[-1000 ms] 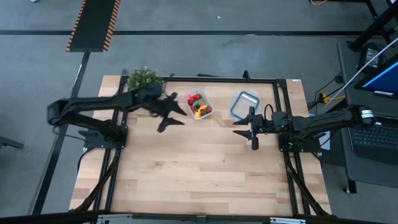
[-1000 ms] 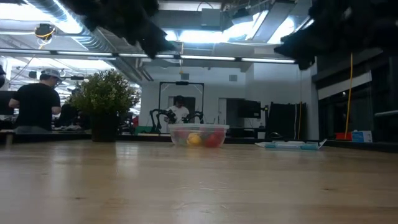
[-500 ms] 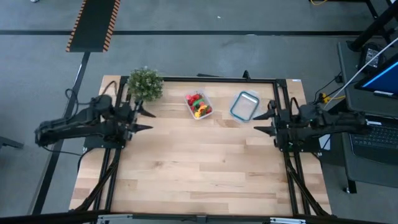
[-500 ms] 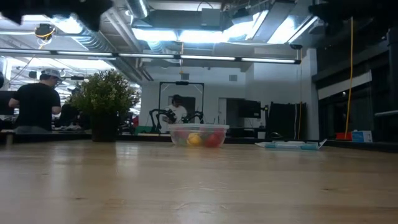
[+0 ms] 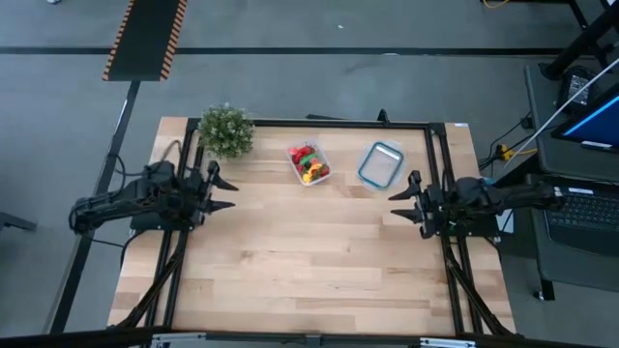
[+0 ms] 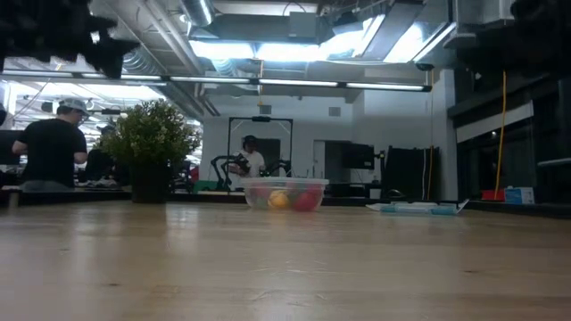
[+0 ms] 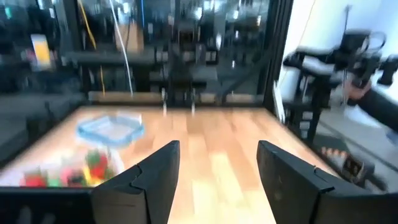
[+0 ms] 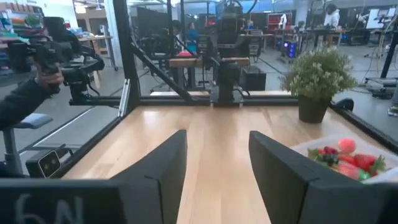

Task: Pick and placing Produce into tupperware
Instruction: Return to Home Position

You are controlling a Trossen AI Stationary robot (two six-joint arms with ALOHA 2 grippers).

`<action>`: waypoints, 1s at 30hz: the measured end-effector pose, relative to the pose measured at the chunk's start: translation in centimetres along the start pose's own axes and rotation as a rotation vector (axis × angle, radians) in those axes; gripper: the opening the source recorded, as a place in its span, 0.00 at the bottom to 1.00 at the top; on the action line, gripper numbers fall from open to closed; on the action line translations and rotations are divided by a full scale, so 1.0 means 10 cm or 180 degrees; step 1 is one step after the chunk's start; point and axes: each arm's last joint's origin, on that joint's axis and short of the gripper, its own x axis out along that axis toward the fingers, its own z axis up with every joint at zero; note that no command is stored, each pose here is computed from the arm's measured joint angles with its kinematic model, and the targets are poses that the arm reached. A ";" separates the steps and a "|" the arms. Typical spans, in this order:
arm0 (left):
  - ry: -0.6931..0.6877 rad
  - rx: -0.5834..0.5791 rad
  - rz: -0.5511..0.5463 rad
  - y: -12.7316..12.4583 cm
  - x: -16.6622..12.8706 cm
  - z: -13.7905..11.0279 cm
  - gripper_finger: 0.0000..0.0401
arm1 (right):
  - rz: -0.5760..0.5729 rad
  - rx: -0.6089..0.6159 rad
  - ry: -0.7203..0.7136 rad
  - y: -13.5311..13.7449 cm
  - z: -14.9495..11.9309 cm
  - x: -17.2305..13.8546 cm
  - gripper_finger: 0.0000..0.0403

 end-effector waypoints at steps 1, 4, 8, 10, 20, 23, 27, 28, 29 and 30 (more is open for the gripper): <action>0.0062 -0.0023 -0.0006 0.00 0.01 -0.05 0.51 | -0.0001 0.0033 0.0003 0.00 -0.04 0.00 0.43; -0.0069 0.0025 -0.0063 -0.01 0.01 -0.04 0.51 | 0.0000 0.0045 -0.0029 0.00 -0.15 0.01 0.43; 0.0016 -0.0005 -0.0128 -0.02 0.04 -0.12 0.51 | 0.0001 0.0034 -0.0125 -0.01 -0.22 0.02 0.43; -0.0003 0.0003 -0.0164 -0.02 0.05 -0.15 0.51 | 0.0001 0.0036 -0.0118 -0.01 -0.23 0.02 0.43; 0.0016 -0.0038 -0.0165 -0.02 0.14 -0.39 0.51 | -0.0004 0.0109 0.0018 -0.01 -0.28 0.03 0.43; 0.0028 -0.0037 -0.0189 -0.03 0.14 -0.39 0.51 | -0.0007 0.0113 0.0049 -0.01 -0.29 0.02 0.43; -0.0007 0.0017 -0.0026 -0.02 0.15 -0.41 0.51 | -0.0008 0.0086 0.0046 -0.01 -0.29 0.02 0.43; -0.0030 0.0048 0.0054 -0.02 0.15 -0.41 0.51 | -0.0008 0.0059 0.0046 -0.01 -0.29 0.02 0.43; -0.0039 0.0090 0.0116 -0.01 0.15 -0.42 0.51 | -0.0009 0.0051 0.0047 -0.01 -0.29 0.02 0.43; -0.0042 0.0106 0.0156 -0.01 0.16 -0.42 0.51 | -0.0009 0.0045 0.0050 -0.01 -0.29 0.02 0.43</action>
